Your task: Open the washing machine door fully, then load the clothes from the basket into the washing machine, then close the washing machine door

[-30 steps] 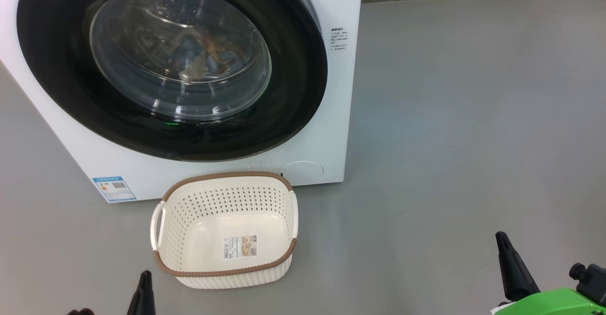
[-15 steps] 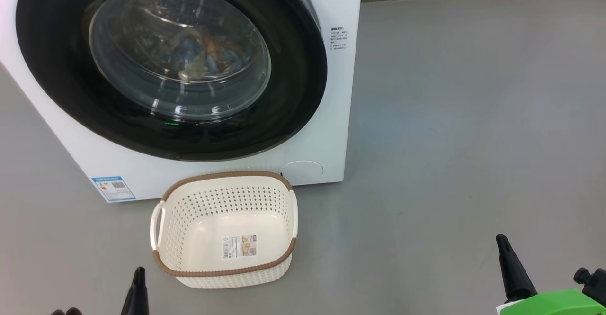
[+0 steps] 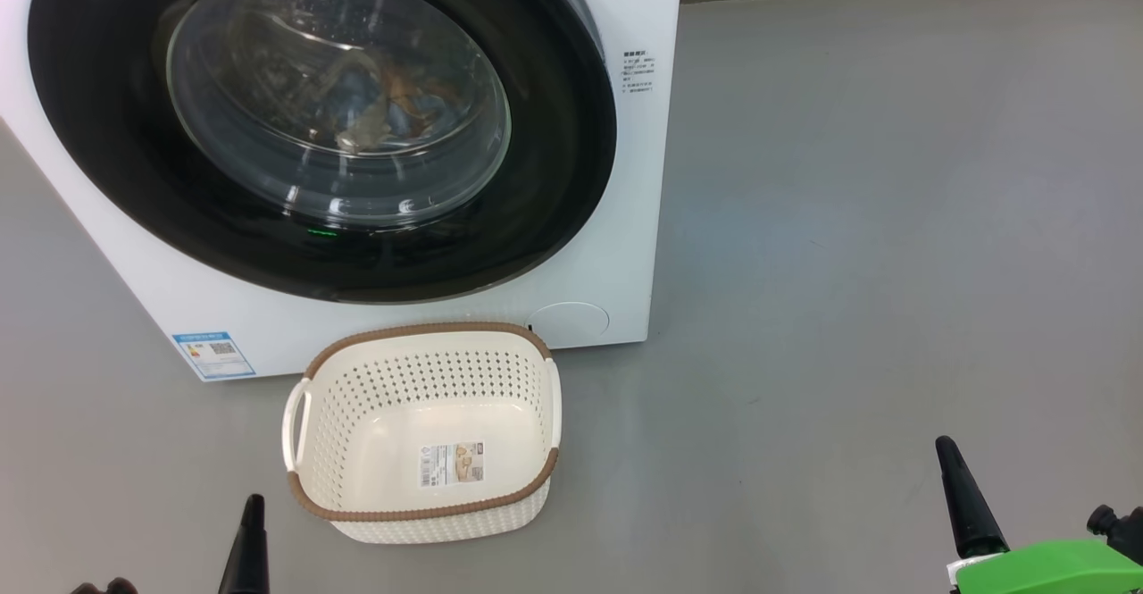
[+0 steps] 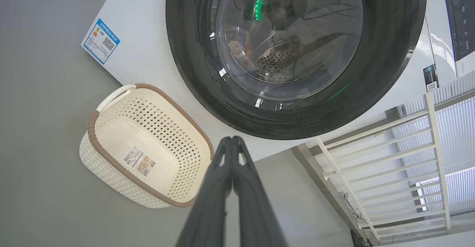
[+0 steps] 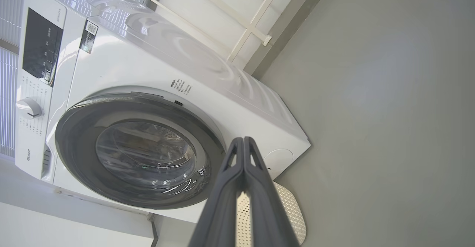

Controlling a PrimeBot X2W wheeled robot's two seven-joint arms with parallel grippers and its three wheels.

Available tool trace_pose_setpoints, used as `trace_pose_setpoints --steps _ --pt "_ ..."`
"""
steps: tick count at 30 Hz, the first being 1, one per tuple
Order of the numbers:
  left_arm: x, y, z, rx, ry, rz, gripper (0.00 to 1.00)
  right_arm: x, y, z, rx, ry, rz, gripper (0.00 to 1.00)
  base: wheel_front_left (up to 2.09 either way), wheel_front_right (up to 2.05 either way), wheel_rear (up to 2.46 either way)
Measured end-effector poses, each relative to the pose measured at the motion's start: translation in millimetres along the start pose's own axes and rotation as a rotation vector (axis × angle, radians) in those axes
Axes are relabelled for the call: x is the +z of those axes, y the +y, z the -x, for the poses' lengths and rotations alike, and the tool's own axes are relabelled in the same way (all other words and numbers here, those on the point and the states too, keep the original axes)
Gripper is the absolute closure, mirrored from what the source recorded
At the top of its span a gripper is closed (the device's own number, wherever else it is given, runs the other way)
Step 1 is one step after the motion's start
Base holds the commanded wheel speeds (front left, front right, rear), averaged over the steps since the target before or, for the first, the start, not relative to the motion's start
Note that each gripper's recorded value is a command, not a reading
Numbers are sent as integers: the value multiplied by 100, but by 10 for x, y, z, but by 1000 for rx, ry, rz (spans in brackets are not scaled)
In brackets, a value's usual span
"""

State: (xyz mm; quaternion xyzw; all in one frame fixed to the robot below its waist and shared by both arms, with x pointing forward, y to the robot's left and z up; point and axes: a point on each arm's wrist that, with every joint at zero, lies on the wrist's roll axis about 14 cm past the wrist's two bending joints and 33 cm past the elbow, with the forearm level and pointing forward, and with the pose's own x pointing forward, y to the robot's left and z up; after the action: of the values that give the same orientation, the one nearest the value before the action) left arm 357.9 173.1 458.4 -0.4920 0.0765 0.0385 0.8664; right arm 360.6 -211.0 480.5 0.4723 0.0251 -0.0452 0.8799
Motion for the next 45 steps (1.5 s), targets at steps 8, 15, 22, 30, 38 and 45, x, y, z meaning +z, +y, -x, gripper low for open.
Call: trace_pose_setpoints --steps 8,15,22,30,38,45 --pt "35 -29 -36 -8 2 82 100 3 16 -36 3 3 -99 100 0 0 0" --pt "56 -25 -44 -11 2 163 100 3 17 -54 3 5 -173 100 0 0 0" --pt "101 -67 -80 -29 -1 239 100 -2 14 -69 3 8 -251 100 0 0 0" --pt "124 -72 -88 -39 2 322 100 -13 -3 -75 -1 12 -349 100 0 0 0" --pt "179 -120 -121 -63 -3 407 100 -8 31 -113 10 16 -437 100 0 0 0" --pt "209 -132 -131 -75 -1 497 100 -20 11 -112 7 19 -532 100 0 0 0"
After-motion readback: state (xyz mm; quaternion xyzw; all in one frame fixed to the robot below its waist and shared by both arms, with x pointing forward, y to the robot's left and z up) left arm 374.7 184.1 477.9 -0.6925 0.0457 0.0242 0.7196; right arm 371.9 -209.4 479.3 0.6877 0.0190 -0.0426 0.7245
